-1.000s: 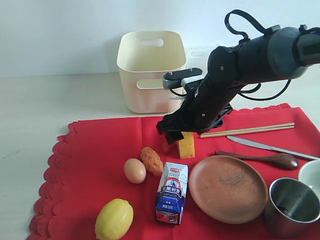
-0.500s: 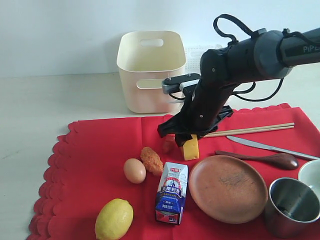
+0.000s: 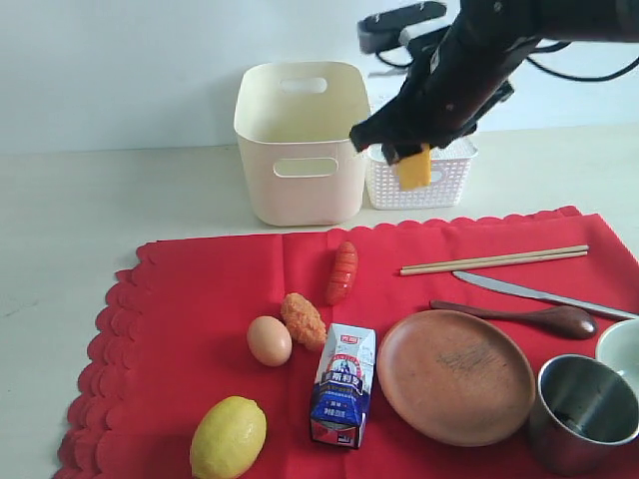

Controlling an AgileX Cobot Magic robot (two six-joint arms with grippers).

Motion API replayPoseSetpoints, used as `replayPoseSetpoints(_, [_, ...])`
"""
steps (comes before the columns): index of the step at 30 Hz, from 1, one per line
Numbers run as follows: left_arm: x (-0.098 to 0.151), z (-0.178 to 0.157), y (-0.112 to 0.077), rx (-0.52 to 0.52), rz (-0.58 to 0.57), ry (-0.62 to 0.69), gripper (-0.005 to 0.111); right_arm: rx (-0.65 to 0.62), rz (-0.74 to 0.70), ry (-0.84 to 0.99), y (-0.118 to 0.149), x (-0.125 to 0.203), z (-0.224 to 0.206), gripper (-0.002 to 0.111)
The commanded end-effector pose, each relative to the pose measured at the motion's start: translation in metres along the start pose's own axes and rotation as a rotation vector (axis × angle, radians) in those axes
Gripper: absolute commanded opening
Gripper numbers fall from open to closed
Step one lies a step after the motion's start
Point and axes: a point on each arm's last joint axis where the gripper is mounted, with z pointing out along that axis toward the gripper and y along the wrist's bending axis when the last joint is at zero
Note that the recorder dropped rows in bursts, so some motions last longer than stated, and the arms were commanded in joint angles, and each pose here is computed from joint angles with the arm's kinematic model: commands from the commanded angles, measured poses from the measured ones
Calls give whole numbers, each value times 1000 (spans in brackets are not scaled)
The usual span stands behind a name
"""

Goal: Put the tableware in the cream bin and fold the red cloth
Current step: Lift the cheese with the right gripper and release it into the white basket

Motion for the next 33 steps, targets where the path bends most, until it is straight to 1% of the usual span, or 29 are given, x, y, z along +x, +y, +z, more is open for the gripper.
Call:
replayPoseSetpoints(1, [-1,0,0,3,10,-12,12,25,63,-152,-32,-27,-6,0])
replayPoseSetpoints(4, [-1,0,0,3,10,-12,12,15,82,-197,-47,-41,6,0])
replayPoseSetpoints(9, [-1,0,0,3,10,-12,12,32,102,-214,-71,-58,38,0])
replayPoseSetpoints(15, [-1,0,0,3,10,-12,12,46,118,-196,-90,-66,86,0])
replayPoseSetpoints(18, [-1,0,0,3,10,-12,12,35,138,-172,-93,-64,108,0])
replayPoseSetpoints(20, [-1,0,0,3,10,-12,12,33,127,-158,-94,-63,121,0])
replayPoseSetpoints(27, [-1,0,0,3,10,-12,12,26,125,-103,-93,-48,161,0])
replayPoseSetpoints(33, [-1,0,0,3,10,-12,12,5,115,-54,-90,-40,172,0])
